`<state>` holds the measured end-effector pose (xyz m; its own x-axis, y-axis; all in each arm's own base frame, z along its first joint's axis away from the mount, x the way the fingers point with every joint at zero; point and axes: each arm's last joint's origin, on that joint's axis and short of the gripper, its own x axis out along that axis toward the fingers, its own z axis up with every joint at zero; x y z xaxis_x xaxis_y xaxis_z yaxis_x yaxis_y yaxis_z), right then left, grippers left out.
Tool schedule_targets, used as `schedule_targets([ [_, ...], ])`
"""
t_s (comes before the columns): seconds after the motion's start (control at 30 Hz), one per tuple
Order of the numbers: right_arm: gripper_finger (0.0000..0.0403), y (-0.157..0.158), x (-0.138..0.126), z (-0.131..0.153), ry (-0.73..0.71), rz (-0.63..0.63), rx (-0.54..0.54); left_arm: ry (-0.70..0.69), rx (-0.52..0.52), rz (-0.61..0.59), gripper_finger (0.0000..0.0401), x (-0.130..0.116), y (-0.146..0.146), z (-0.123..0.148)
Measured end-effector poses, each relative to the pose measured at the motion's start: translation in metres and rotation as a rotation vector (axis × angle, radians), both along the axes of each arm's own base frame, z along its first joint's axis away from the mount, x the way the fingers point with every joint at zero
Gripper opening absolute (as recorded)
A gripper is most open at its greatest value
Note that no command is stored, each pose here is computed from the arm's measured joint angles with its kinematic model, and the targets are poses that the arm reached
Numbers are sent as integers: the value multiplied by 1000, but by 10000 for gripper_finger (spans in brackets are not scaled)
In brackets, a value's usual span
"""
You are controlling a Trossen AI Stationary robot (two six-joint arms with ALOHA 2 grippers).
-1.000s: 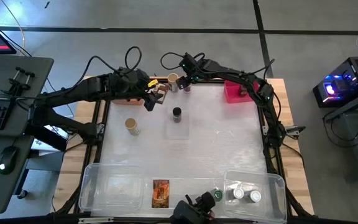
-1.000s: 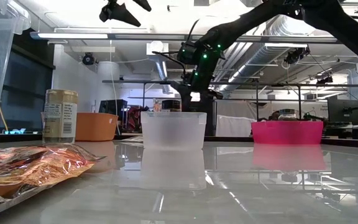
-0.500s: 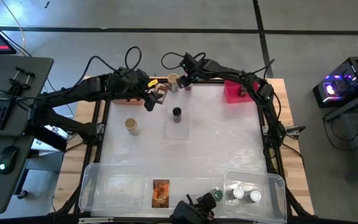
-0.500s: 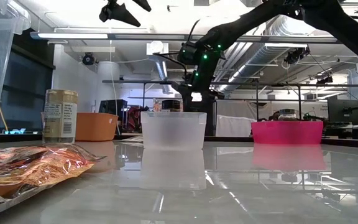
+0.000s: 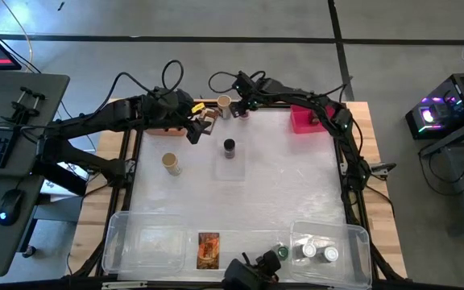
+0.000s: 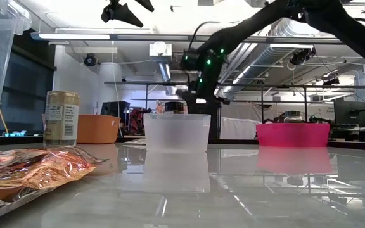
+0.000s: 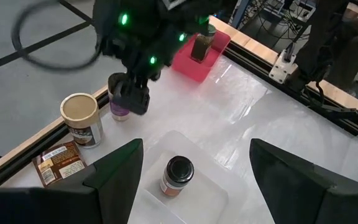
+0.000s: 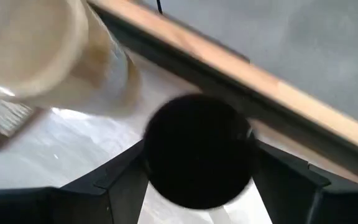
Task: Sort spices by type
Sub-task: Put the black seasoning bottle into the white bin
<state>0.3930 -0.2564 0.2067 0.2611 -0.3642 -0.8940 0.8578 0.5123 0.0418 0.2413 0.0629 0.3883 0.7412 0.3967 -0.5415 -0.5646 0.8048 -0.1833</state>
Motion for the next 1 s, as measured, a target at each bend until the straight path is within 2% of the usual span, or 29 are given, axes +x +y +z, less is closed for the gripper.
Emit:
schedule_targets([
  [0.1,256,0,0,-13,39,3,29,1,0,-1,282,0,0,0],
  [0.4,209,-2,4,-9,-1,19,-6,4,-1,0,282,0,0,0],
  [0.6,212,-3,6,-8,-22,19,-19,4,-1,0,282,0,0,0],
  [1.0,214,-2,6,-8,-33,46,19,15,-4,0,282,-1,0,-1],
])
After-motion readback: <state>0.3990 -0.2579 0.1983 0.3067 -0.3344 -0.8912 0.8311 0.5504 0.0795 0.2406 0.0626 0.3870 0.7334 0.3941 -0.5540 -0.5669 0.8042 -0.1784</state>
